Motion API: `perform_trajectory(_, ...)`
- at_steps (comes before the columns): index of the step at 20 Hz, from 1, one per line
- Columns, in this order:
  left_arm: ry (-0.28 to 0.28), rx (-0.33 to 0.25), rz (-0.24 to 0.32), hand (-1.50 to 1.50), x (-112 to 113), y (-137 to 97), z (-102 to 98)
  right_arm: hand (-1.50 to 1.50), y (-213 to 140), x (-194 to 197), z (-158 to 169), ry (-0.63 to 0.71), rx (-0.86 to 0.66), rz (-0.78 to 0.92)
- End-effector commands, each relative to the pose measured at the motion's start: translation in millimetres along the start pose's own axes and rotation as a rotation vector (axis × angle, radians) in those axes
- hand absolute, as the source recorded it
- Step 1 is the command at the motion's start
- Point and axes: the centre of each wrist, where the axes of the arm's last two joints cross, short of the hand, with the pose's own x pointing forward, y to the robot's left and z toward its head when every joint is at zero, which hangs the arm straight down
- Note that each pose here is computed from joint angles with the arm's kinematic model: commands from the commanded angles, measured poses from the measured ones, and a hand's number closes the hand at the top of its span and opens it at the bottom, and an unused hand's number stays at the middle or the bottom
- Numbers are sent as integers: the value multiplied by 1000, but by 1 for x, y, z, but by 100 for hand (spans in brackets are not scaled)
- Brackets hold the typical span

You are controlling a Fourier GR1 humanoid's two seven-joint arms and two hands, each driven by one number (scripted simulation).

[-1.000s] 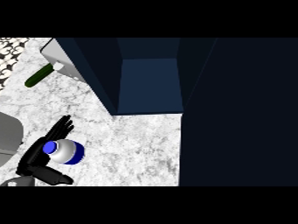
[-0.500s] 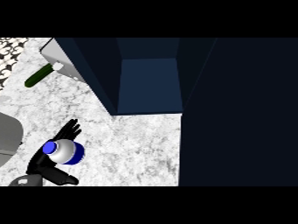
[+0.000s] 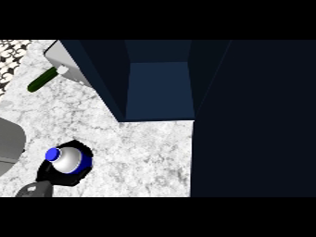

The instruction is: Pick up the bottled water, place it into the cabinet and close the cabinet

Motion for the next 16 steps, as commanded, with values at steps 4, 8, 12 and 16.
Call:
perform_trajectory(4, -204, 142, 85, 150, 3, 11, 4, -150, 28, 37, 2, -67, 50, -2)
perform_trajectory(8, -315, 395, 91, 150, -6, 6, 8, -150, 21, 36, -2, -56, 27, -5)
perform_trajectory(12, -397, 371, 40, 150, 8, -1, -13, -150, 19, 35, 4, -54, 27, -17)
perform_trajectory(16, -407, 346, -19, 150, 11, -11, -19, -150, 14, 38, 11, -62, 24, -4)
